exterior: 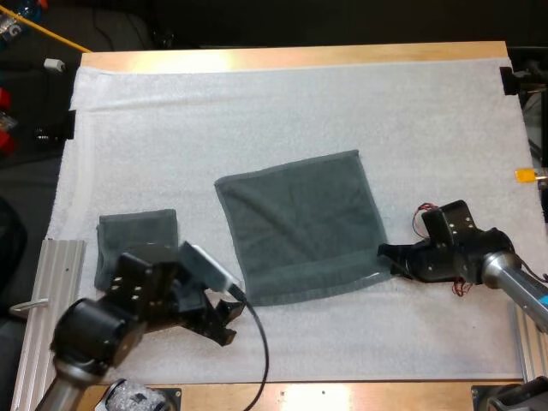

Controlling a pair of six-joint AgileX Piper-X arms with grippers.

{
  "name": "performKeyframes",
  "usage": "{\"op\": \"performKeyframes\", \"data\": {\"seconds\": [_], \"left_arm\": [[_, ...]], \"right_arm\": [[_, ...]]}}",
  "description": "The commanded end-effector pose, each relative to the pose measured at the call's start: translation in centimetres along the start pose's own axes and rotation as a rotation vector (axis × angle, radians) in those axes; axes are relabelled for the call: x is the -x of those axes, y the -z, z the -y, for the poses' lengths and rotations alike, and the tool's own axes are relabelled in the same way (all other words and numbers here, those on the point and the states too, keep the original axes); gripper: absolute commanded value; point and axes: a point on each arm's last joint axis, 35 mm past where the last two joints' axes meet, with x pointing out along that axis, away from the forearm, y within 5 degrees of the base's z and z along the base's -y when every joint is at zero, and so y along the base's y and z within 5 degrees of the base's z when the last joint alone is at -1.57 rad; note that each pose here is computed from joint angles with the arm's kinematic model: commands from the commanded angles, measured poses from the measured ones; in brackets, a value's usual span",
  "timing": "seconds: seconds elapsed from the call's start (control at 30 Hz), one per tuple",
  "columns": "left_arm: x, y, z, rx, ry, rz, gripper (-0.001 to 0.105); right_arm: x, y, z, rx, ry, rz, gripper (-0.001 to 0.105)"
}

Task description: Pick towel from pile, fold and stack

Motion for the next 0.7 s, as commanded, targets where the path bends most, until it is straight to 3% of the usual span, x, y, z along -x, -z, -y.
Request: {"op": "performKeyframes", "data": {"seconds": [0.0, 0.27, 0.67], "left_arm": [[-0.5, -0.3, 0.1, -0.035, -0.054, -0.016, 0.064], [-6.7, -2.0, 2.1, -0.178, -0.064, -0.179, 0.064], [-14.2, -2.2, 1.2, -0.145, -0.136, -0.395, 0.056]], "right_arm": [[0.3, 0.0, 0.0, 0.014, 0.004, 0.008, 0.0], [0.5, 0.2, 0.0, 0.01, 0.008, -0.004, 0.0], [0.5, 0.3, 0.0, 0.006, 0.013, -0.018, 0.0]]}}
